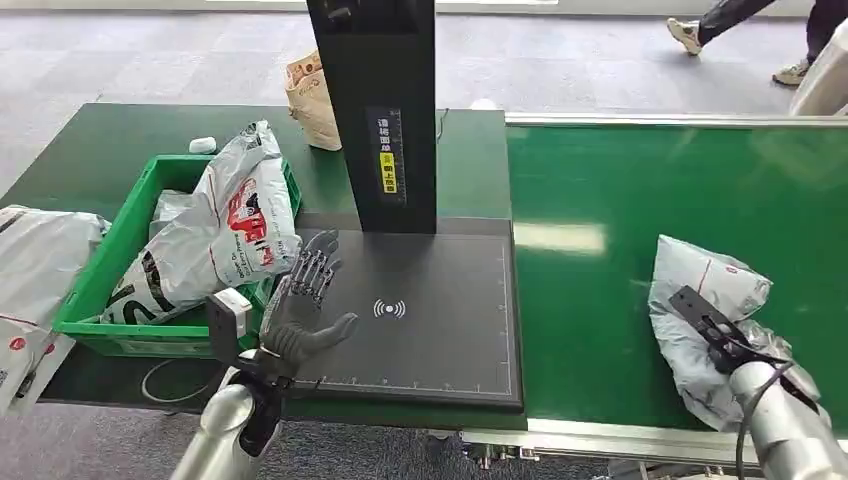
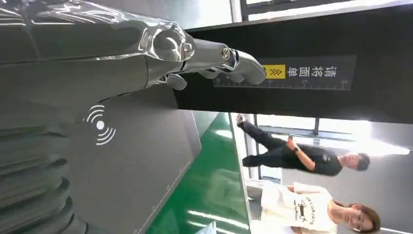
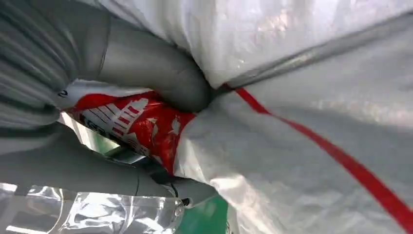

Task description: Moved the parcel from conveyor to table for the left to box.

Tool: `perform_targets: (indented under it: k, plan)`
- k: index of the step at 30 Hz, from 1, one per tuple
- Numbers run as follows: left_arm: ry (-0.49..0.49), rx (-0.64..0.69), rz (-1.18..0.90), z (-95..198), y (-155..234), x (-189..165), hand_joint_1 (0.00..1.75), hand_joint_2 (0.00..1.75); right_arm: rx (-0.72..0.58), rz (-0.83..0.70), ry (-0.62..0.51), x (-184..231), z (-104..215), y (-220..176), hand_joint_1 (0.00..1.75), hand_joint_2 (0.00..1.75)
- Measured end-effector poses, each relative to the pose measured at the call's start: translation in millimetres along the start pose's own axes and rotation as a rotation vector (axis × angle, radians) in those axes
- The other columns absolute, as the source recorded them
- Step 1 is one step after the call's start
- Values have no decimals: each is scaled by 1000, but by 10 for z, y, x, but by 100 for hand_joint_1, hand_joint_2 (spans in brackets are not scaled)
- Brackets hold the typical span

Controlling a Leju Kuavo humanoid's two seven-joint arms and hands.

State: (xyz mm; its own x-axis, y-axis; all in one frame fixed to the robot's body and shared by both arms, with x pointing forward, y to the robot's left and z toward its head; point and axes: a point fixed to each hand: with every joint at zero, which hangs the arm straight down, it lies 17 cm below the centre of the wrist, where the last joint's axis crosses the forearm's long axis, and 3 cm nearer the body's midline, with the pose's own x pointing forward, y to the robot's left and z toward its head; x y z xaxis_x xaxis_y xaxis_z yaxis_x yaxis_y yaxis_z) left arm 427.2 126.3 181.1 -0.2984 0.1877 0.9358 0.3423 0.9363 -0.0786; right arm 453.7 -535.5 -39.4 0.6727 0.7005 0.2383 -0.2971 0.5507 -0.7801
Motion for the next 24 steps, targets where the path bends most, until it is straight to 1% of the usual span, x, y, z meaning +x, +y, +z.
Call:
perform_targets:
  k: [1, 4, 5, 6, 8, 10, 12, 15, 17, 18, 20, 22, 24]
  plan:
    - [0, 0, 0, 0, -1, 0, 0, 175, -14, -7, -3, 0, -2, -19, 175, 175]
    - [2, 2, 0, 7, 7, -7, 0, 175, -110, -44, -17, 26, 1, -157, 175, 175]
    - [6, 3, -1, 14, 9, -15, 0, 175, -194, -79, -38, 87, 17, -321, 175, 175]
    - [9, 7, -2, 25, 16, -24, 0, 175, -247, -107, -59, 128, 40, -425, 175, 175]
    - [11, 15, -4, 51, 23, -28, 0, 175, -362, -172, -126, 265, 131, -690, 175, 175]
    - [12, 23, -5, 59, 32, -35, 0, 175, -433, -221, -192, 394, 230, -876, 175, 175]
    - [10, 32, -5, 87, 39, -39, 0, 175, -502, -263, -281, 575, 392, -1059, 175, 175]
    - [-1, 44, -6, 101, 52, -29, 0, 175, -599, -302, -413, 872, 674, -1324, 175, 175]
    - [-17, 57, -16, 99, 84, -4, 0, 175, -665, -330, -524, 1120, 935, -1516, 175, 175]
    - [-25, 65, -24, 97, 103, 8, 0, 175, -676, -340, -578, 1253, 1043, -1565, 175, 175]
    - [-43, 82, -42, 90, 142, 40, 0, 175, -656, -340, -736, 1633, 1304, -1590, 175, 175]
    - [-64, 89, -53, 65, 151, 85, 0, 175, -623, -304, -871, 2023, 1551, -1521, 175, 175]
    - [-86, 90, -64, 41, 160, 131, 0, 175, -555, -235, -999, 2467, 1795, -1342, 175, 175]
